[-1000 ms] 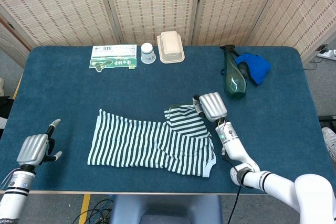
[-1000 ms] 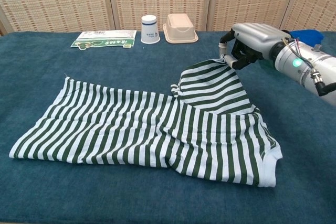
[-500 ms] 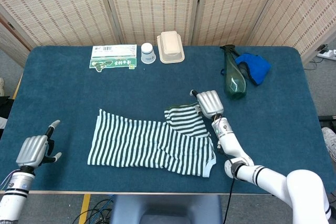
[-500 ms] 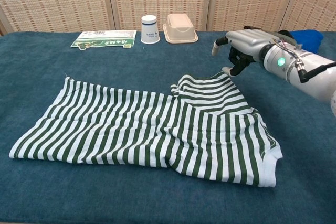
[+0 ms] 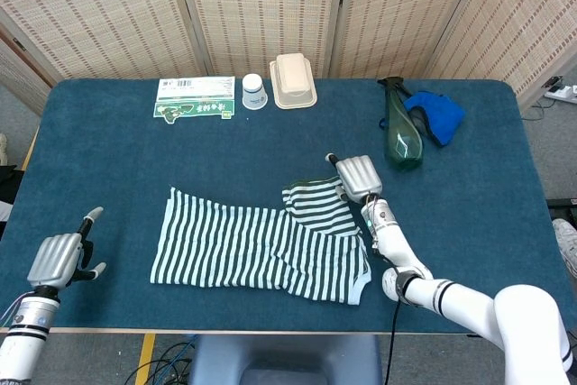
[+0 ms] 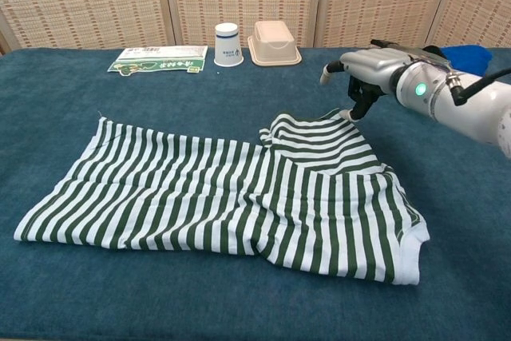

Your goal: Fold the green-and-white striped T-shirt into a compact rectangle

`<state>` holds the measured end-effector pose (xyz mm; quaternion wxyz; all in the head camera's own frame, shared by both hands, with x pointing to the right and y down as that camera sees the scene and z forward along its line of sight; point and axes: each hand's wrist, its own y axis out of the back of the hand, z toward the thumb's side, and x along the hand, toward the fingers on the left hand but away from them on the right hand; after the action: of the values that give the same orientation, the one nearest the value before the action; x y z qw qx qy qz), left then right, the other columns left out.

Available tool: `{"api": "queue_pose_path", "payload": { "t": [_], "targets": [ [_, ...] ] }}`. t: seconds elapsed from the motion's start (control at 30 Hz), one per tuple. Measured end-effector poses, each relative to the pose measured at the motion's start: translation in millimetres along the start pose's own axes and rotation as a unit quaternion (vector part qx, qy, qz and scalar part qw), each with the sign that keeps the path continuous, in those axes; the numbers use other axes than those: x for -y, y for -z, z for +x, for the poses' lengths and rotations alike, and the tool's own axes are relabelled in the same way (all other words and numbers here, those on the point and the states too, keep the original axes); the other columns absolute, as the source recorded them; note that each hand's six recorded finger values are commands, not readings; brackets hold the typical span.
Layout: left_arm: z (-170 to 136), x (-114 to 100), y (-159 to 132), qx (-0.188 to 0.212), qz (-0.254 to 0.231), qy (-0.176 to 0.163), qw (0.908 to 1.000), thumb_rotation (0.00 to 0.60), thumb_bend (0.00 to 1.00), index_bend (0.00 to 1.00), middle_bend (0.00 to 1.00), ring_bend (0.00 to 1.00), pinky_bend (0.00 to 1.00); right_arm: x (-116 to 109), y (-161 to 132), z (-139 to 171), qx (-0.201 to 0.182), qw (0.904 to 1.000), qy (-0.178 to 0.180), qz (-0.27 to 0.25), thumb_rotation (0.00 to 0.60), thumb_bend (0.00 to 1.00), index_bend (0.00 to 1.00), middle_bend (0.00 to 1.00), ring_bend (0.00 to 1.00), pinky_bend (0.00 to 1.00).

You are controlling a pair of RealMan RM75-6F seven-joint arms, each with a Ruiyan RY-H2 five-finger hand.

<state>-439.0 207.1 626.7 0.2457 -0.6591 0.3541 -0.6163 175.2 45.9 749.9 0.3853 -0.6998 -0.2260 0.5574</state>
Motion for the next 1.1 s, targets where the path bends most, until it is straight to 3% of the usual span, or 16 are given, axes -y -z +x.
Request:
{"api": "queue_pose_path", "payload": {
  "t": [0.43, 1.1],
  "targets": [
    [-0.8, 5.1, 5.6, -0.007, -0.001, 0.008, 0.9999, 0.6, 0.25, 0.0, 0.84, 0.83, 0.93, 16.8, -13.1, -12.6, 0.016, 0.9979, -0.051, 0.036, 0.6, 0.37, 0.25, 0.89, 0.97, 1.0],
    [-0.1, 9.7, 9.7, -0.012, -0.002, 0.014, 0.9998, 0.6, 0.25, 0.0, 0.84, 0.82, 0.93, 27.7, -18.3, -21.9, 0.027, 0.996, -0.069, 0.05, 0.6, 0.38, 0.37, 0.9, 0.97, 1.0]
  ]
}}
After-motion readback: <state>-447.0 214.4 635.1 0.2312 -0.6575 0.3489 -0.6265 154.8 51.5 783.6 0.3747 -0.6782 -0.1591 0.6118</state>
